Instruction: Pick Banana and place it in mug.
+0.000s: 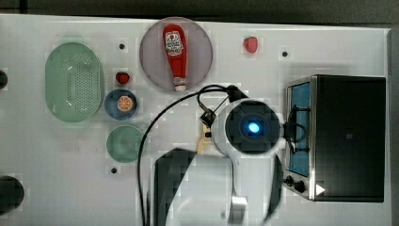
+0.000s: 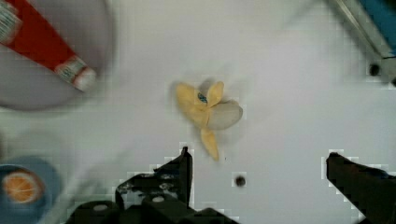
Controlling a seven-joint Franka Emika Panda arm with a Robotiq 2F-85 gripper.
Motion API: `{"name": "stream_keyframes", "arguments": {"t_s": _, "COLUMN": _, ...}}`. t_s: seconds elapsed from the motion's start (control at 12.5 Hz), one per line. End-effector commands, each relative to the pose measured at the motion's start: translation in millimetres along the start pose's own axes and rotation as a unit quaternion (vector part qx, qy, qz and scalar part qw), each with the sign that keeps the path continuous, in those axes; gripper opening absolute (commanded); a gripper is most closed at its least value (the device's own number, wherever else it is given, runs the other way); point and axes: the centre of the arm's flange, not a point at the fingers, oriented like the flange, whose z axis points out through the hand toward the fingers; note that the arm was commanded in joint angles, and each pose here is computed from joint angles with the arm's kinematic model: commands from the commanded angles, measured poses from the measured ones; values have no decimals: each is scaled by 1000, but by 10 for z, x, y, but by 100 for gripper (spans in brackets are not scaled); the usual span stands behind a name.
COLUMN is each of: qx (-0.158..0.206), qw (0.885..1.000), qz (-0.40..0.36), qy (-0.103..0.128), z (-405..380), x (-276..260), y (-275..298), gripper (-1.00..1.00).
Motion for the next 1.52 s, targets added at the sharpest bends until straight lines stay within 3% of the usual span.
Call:
{"name": "stream_keyframes", "arguments": {"t_s": 0.08, "qx": 1, "qw": 992, "qz": -129, "qy": -6, "z": 629, "x": -54, "y": -40, "gripper": 100}}
{"name": "stream_keyframes", "arguments": {"t_s": 0.56, "qx": -4, "qw": 947, "qz": -321, "qy": -10, "z": 1792, "x": -10, "y": -80, "gripper": 100}}
{"name": "stream_keyframes", "arguments": {"t_s": 0.88, "qx": -2, "qw": 943, "qz": -332, "qy": 4, "z": 2375, "x": 13, "y": -128, "gripper": 100}}
{"name": "stream_keyframes", "arguments": {"t_s": 1.2, "qx": -6, "qw": 942, "qz": -336, "qy": -8, "z": 2739, "x": -60, "y": -133, "gripper": 100}}
{"name": "stream_keyframes", "arguments": {"t_s": 1.28, "qx": -4, "qw": 941, "qz": -338, "qy": -4, "z": 2760, "x": -66, "y": -169, "gripper": 93}}
{"name": "stream_keyframes", "arguments": {"t_s": 1.52, "qx": 1, "qw": 941, "qz": -340, "qy": 9, "z": 2721, "x": -80, "y": -177, "gripper": 18}}
